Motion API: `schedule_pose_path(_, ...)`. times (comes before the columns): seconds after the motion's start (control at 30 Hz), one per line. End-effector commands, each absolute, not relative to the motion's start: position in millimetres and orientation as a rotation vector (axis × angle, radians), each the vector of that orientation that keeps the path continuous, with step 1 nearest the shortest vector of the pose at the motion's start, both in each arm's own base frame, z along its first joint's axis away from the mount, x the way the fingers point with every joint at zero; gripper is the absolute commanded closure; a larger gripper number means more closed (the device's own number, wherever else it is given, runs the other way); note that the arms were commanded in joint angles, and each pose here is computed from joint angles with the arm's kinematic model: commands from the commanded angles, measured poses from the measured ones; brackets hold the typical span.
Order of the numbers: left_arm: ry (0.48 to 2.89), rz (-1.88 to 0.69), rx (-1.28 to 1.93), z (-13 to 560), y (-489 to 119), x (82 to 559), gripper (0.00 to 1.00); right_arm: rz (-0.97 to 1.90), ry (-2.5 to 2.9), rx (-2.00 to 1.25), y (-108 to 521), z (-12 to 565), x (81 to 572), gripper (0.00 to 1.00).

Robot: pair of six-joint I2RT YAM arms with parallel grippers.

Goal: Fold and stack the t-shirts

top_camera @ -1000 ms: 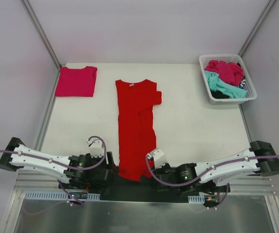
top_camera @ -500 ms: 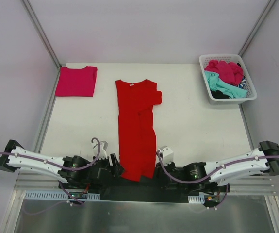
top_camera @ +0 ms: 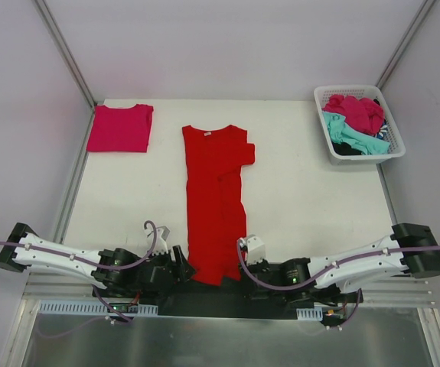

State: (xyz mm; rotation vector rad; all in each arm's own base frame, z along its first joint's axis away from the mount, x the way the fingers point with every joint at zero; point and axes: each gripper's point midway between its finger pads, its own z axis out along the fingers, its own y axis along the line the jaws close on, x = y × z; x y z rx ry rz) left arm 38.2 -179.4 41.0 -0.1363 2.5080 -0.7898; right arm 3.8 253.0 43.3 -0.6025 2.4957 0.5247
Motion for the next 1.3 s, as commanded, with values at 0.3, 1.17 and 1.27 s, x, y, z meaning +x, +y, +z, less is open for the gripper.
schedule_pose_path(0.3, 2.482, -0.827, -0.131, 61, -194, 38, 0.34, 0.956, 2.41, -0.168, 238, 82, 24, 0.66)
schedule_pose_path(1.17, 2.516, -0.78, -0.136, 29, -189, 35, 0.42, 0.8, 2.467, -0.327, 274, 53, 14, 0.7)
schedule_pose_path(1.27, 2.516, -0.773, -0.136, 28, -190, 35, 0.42, 0.794, 2.477, -0.349, 280, 48, 11, 0.71)
